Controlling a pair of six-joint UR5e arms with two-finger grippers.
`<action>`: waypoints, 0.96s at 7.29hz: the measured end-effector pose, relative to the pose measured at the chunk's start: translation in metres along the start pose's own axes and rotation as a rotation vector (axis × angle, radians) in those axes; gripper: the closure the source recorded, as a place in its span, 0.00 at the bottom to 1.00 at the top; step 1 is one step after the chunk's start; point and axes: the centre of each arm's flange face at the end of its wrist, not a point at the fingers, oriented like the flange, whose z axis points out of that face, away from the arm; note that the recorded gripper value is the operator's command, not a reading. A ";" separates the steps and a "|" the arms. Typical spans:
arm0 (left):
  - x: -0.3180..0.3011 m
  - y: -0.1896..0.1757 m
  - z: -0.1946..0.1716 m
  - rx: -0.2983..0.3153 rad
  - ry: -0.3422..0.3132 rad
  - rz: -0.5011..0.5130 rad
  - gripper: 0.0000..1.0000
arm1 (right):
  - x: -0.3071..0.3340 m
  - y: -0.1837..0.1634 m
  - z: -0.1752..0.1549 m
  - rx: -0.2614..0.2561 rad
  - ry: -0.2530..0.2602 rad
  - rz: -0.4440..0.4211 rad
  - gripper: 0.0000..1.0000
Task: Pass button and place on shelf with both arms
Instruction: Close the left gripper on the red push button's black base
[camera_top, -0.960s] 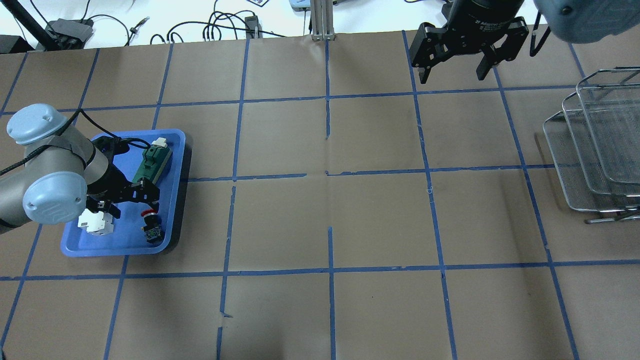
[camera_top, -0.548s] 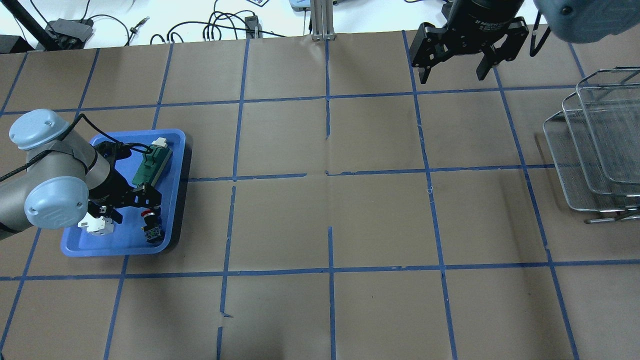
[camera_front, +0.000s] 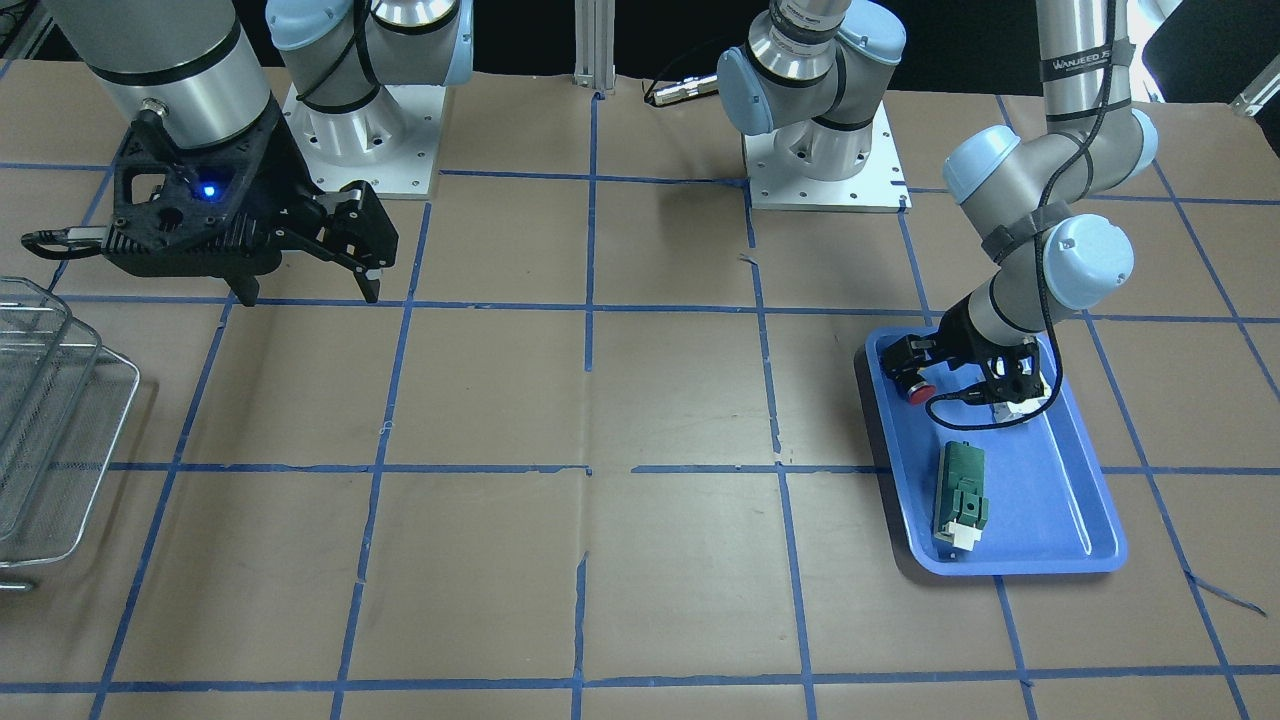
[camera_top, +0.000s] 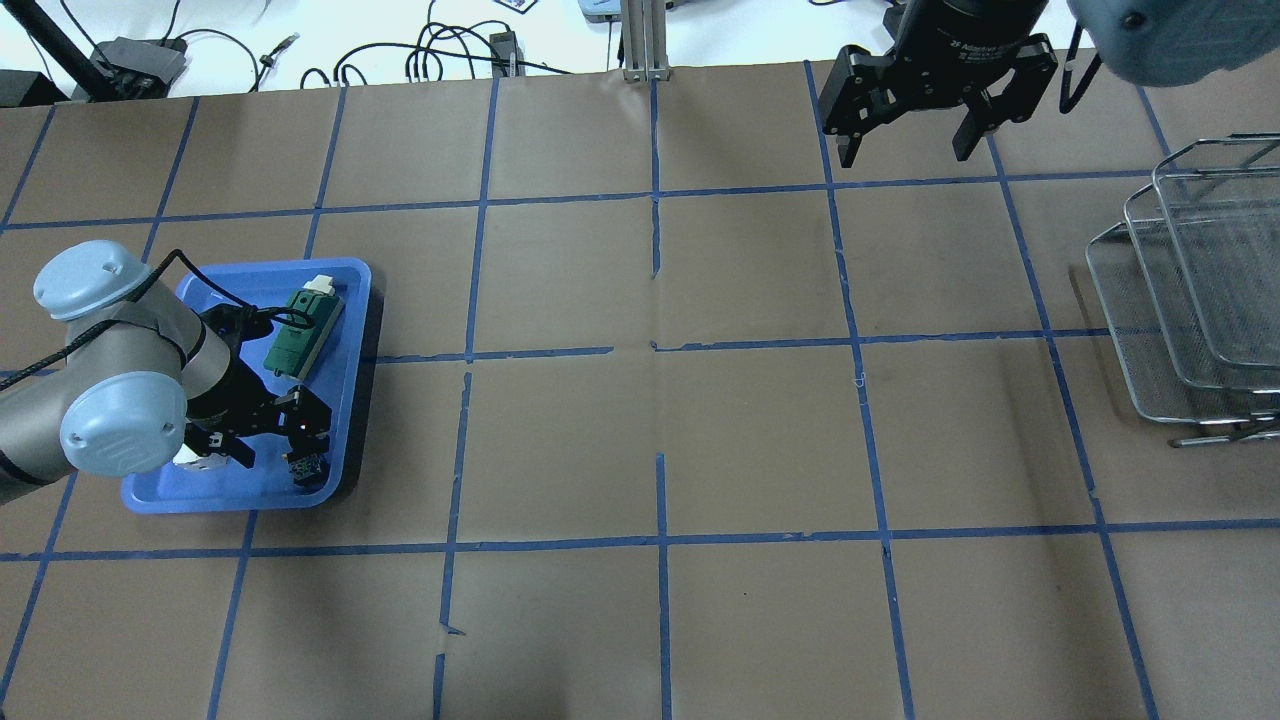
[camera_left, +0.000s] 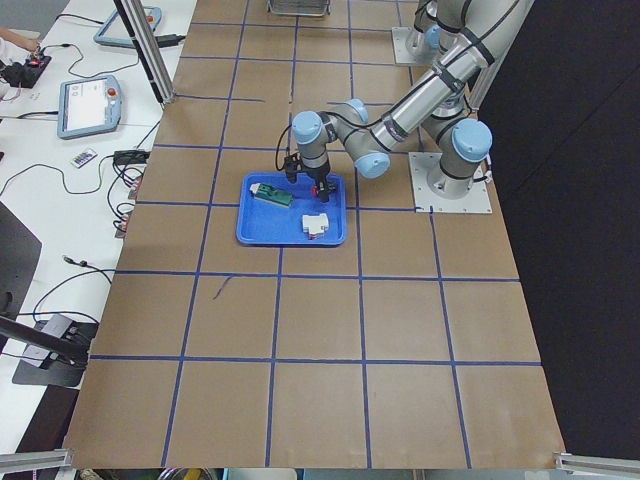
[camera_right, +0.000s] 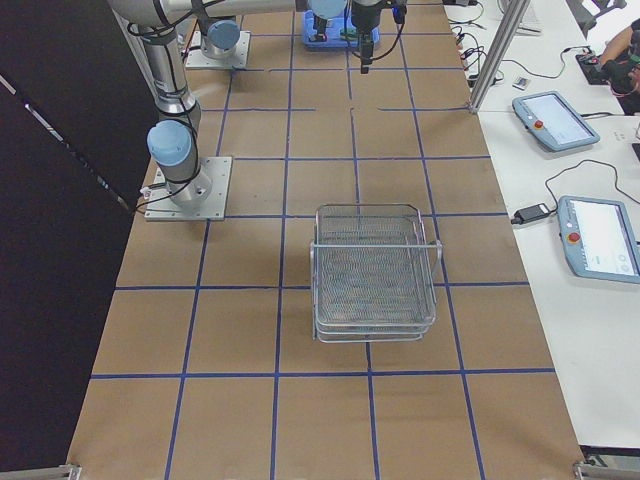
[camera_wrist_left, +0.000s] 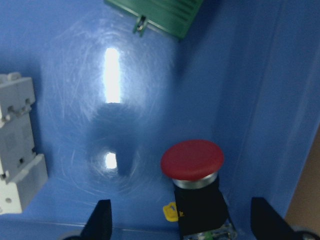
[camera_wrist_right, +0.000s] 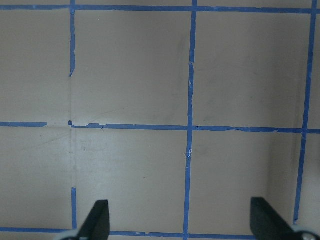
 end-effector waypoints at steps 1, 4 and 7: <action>0.000 0.000 0.002 -0.004 0.001 0.000 0.06 | 0.000 0.000 0.000 0.000 0.000 0.000 0.00; -0.003 0.003 0.008 -0.019 0.008 -0.004 0.07 | 0.000 0.000 0.000 0.001 -0.001 -0.001 0.00; -0.009 0.009 0.015 -0.036 0.020 -0.013 0.12 | 0.000 0.000 0.000 0.000 -0.001 -0.001 0.00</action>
